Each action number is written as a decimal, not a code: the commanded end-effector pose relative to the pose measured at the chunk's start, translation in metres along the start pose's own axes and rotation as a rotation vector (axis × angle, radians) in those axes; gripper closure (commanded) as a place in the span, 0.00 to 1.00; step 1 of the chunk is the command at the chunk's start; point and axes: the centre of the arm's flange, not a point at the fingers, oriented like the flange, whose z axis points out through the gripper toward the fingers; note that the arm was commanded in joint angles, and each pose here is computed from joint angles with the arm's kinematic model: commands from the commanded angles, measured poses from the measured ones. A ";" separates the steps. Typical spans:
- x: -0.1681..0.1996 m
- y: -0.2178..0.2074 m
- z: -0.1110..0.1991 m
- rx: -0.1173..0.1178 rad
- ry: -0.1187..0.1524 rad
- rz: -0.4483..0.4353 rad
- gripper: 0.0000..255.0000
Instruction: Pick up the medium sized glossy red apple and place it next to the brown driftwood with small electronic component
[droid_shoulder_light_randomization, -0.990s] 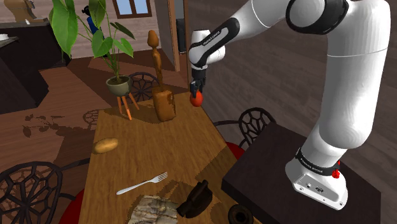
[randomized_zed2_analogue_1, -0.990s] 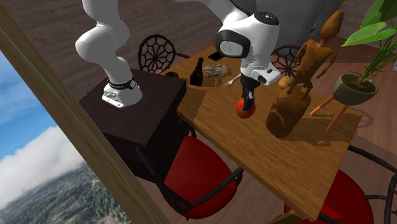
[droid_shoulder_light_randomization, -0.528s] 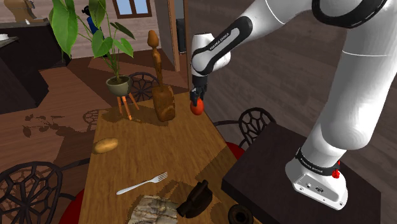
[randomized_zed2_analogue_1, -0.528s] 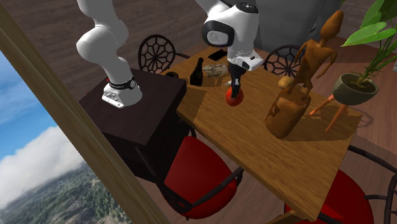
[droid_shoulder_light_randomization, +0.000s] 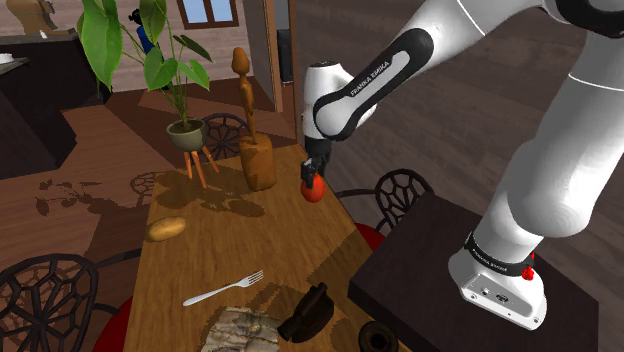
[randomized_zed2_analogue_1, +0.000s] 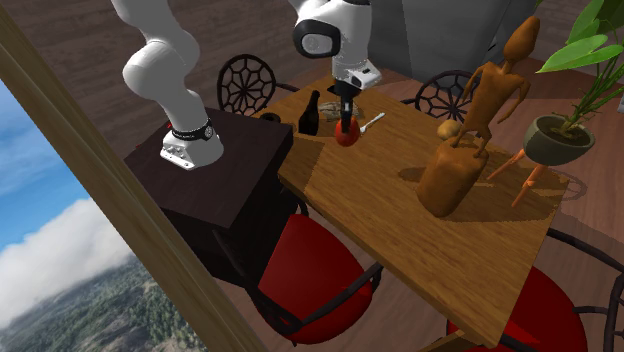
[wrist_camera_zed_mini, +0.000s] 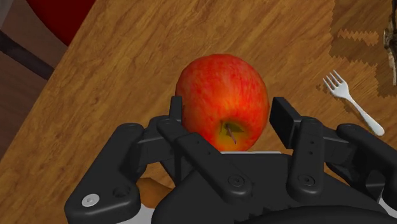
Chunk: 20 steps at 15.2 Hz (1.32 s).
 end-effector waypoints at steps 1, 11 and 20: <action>-0.015 -0.020 -0.002 -0.001 0.000 0.001 1.00; -0.090 -0.128 0.000 -0.001 0.000 0.001 1.00; -0.158 -0.226 0.001 -0.001 0.000 0.001 1.00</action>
